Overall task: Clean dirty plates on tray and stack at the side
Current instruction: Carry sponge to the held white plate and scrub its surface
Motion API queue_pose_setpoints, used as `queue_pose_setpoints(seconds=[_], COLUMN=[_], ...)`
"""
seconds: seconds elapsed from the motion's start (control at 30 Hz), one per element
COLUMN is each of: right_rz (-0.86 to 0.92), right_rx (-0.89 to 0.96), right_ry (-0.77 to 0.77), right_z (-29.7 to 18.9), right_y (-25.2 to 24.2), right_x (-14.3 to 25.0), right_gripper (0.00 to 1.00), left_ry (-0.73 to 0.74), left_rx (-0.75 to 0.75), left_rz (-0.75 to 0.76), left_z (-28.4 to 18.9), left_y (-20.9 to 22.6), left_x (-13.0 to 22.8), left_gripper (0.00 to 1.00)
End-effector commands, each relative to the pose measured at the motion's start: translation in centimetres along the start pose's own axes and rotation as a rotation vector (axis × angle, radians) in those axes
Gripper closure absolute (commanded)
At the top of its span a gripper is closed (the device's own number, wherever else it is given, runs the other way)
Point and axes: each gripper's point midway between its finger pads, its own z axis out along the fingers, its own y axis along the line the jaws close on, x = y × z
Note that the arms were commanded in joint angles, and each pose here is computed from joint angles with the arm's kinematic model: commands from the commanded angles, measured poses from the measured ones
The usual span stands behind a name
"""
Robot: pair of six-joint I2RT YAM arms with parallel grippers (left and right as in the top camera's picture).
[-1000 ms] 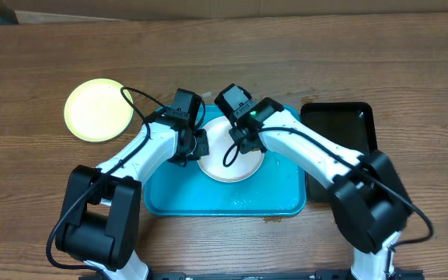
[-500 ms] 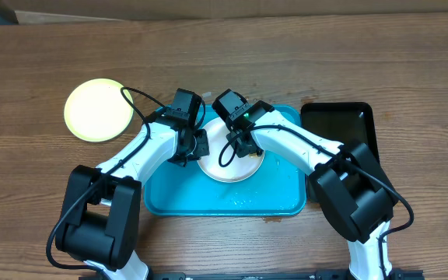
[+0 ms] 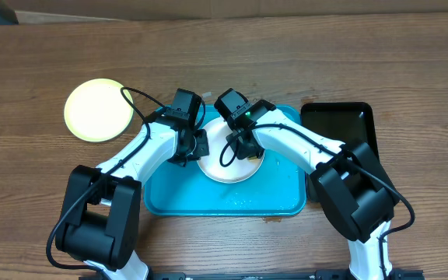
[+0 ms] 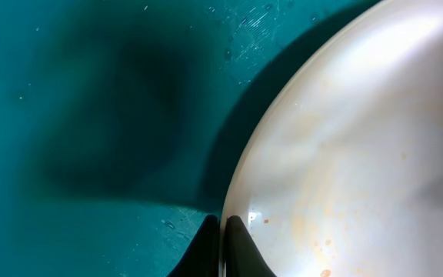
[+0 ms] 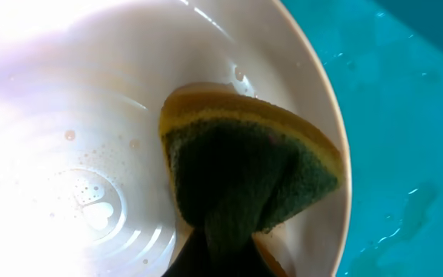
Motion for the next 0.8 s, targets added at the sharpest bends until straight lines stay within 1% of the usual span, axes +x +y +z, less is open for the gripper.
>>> queue_pose_setpoints(seconds=[0.0,0.13,0.3,0.43,0.53,0.67,0.77], right_rz=[0.005,0.023,-0.032,-0.020,-0.064,-0.075,-0.072], right_rx=[-0.084,-0.128,-0.259,-0.306,-0.363,-0.391,-0.446], right_ry=[0.053,0.062,0.068,0.072,0.075,0.089,0.092], right_z=[1.2,1.2,0.9,0.7,0.4,0.2,-0.2], right_y=[1.2,1.0,1.7,1.8,2.6,3.3,4.2], right_x=[0.8,0.8,0.9,0.9,1.2,1.6,1.7], right_gripper=[0.96,0.96,0.96,0.96,0.96,0.96,0.96], left_ry=[0.023,0.022,0.022,0.022,0.022,0.022,0.022], left_rx=[-0.010,-0.010,-0.010,-0.009,-0.009,-0.009,-0.009], left_rz=[0.020,0.020,0.020,0.020,0.020,0.020,0.020], left_z=[0.6,0.6,0.6,0.6,0.6,0.6,0.6], left_y=[0.2,0.2,0.2,0.1,0.1,0.1,0.1], left_x=[0.7,0.7,0.7,0.7,0.7,0.7,0.7], left_gripper=[0.96,0.96,0.96,0.96,0.96,0.96,0.96])
